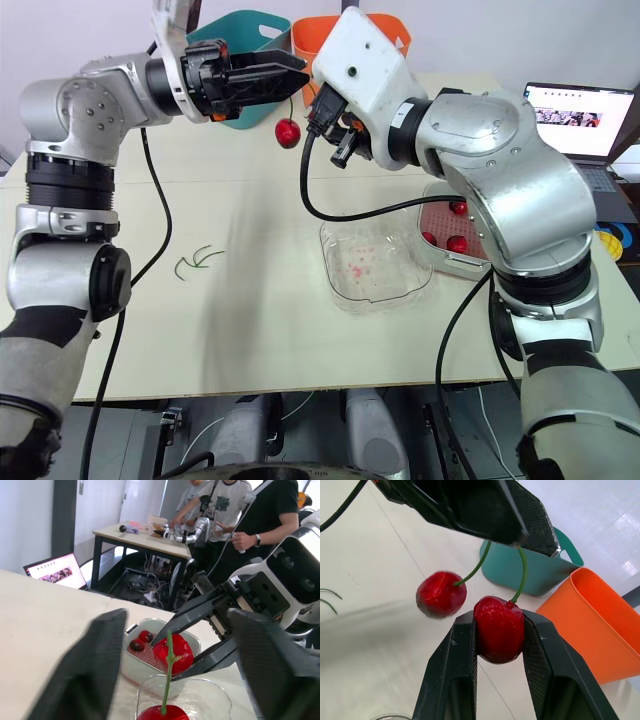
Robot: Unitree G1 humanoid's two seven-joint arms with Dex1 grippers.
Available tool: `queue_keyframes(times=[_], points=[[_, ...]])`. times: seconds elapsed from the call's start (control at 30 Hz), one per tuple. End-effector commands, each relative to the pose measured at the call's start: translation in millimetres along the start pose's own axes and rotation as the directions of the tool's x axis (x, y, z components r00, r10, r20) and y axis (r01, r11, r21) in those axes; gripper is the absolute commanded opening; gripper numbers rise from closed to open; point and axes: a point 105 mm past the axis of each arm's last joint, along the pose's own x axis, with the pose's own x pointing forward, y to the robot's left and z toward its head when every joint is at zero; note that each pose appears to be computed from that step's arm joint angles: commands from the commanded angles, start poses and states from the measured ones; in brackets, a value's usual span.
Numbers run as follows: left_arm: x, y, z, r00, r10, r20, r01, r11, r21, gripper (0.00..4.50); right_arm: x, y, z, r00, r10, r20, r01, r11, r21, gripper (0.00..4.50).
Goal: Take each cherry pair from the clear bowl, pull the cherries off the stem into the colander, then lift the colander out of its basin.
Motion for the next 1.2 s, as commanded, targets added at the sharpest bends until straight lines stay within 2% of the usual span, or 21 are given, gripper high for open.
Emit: queue_keyframes(times=[0.03,0.2,0.43,0.47,0.5,0.63,1.2], points=[[-0.2,-5.1,6.8,1.0,-0.005,0.006,0.004,0.999,0.034,1.85,-9.3,-8.6,18.6,0.997,-0.048,0.068,0.05,0.998,-0.025,0.96],[-4.4,-1.7,0.6,1.0,0.013,-0.006,-0.012,1.0,0.021,0.04,-9.5,-9.7,20.8,0.996,-0.052,0.074,0.053,0.998,-0.013,0.96],[-9.8,1.3,0.1,1.0,0.022,0.007,-0.022,1.0,0.019,0.04,-10.6,-10.9,21.2,0.996,-0.056,0.074,0.056,0.998,-0.006,0.96],[-10.5,1.6,-0.8,1.0,0.022,0.006,-0.022,1.0,0.019,0.48,-10.7,-11.1,21.2,0.996,-0.056,0.074,0.057,0.998,-0.006,0.96],[-10.9,1.7,-1.4,1.0,0.021,0.006,-0.021,1.0,0.018,0.68,-10.8,-11.3,21.2,0.996,-0.057,0.074,0.057,0.998,-0.005,0.96],[-12.8,3.8,-2.8,1.0,0.029,0.011,-0.029,0.999,0.014,2.02,-10.9,-11.2,21.1,0.996,-0.055,0.074,0.055,0.998,-0.002,0.96],[-11.4,2.7,1.5,0.998,0.009,0.056,-0.01,1.0,0.012,2.02,-9.6,-6.1,20.3,0.997,-0.031,0.07,0.03,0.999,0.011,0.96]])
